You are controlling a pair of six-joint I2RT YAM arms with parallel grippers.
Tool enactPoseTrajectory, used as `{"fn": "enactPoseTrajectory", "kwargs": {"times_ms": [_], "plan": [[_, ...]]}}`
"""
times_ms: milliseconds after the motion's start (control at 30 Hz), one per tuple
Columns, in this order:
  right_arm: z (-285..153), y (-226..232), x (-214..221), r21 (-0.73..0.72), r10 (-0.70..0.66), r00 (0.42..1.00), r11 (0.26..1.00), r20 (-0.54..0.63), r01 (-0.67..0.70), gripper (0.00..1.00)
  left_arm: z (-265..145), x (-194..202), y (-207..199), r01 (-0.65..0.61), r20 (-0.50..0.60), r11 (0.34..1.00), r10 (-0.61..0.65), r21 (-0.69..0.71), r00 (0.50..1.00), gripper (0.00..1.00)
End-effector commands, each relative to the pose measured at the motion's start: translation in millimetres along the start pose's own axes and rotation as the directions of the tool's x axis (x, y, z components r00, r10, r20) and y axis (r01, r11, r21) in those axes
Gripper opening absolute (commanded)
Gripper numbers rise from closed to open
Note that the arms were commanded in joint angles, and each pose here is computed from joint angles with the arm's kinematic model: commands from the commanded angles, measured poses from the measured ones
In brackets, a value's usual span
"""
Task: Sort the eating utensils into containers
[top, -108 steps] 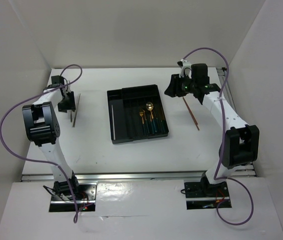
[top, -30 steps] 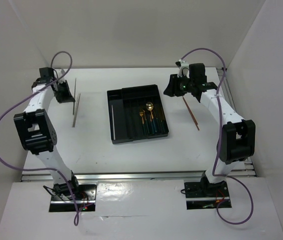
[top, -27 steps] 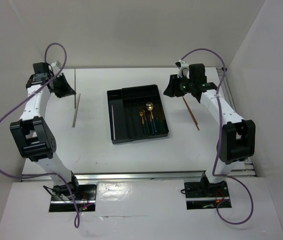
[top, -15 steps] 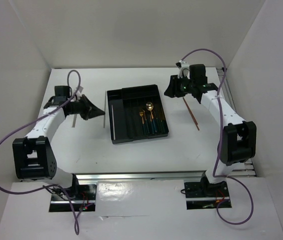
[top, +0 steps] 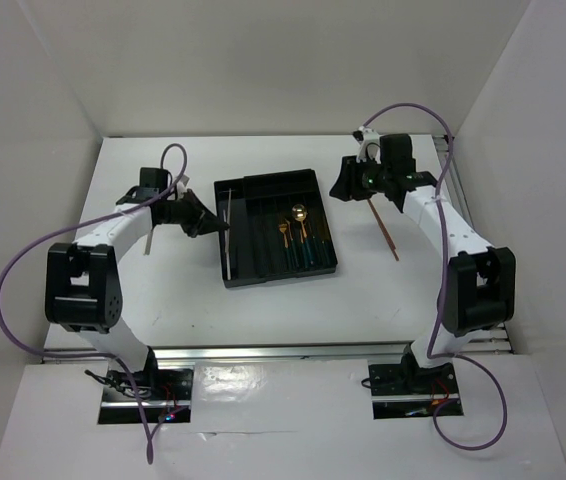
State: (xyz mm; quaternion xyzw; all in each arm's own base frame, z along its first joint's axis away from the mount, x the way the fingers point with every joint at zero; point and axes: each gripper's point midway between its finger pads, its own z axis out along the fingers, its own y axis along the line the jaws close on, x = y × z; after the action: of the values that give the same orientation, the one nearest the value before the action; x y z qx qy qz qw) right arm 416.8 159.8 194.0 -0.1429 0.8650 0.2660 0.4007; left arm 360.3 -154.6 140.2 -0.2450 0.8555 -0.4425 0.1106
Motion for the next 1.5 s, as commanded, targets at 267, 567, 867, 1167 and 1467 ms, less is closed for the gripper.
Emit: {"fn": "enactPoseTrajectory", "kwargs": {"times_ms": [267,567,867,1167,1467], "plan": [[-14,0,-19,0.032,-0.053,0.996,0.998,0.067,0.051,0.46,22,-32,-9,-0.042,0.056,0.999,0.044,-0.026,0.997,0.2],[-7,-14,-13,0.084,-0.065,0.997,0.995,0.051,0.061,0.46,11,-47,-26,-0.189,0.122,0.981,0.192,-0.032,0.974,0.39],[-28,-91,29,0.244,-0.099,0.995,0.964,-0.024,0.102,0.39,-76,-72,-105,-0.629,0.303,0.777,0.603,-0.016,0.738,0.73],[-48,-159,78,0.368,-0.253,0.941,0.873,-0.223,0.322,0.43,-126,-81,-51,-0.63,0.333,0.775,0.607,-0.048,0.721,1.0],[-55,-172,133,0.288,-0.195,0.913,0.907,-0.357,0.307,0.43,-137,-83,-48,-0.659,0.313,0.738,0.665,-0.142,0.678,1.0]]}}
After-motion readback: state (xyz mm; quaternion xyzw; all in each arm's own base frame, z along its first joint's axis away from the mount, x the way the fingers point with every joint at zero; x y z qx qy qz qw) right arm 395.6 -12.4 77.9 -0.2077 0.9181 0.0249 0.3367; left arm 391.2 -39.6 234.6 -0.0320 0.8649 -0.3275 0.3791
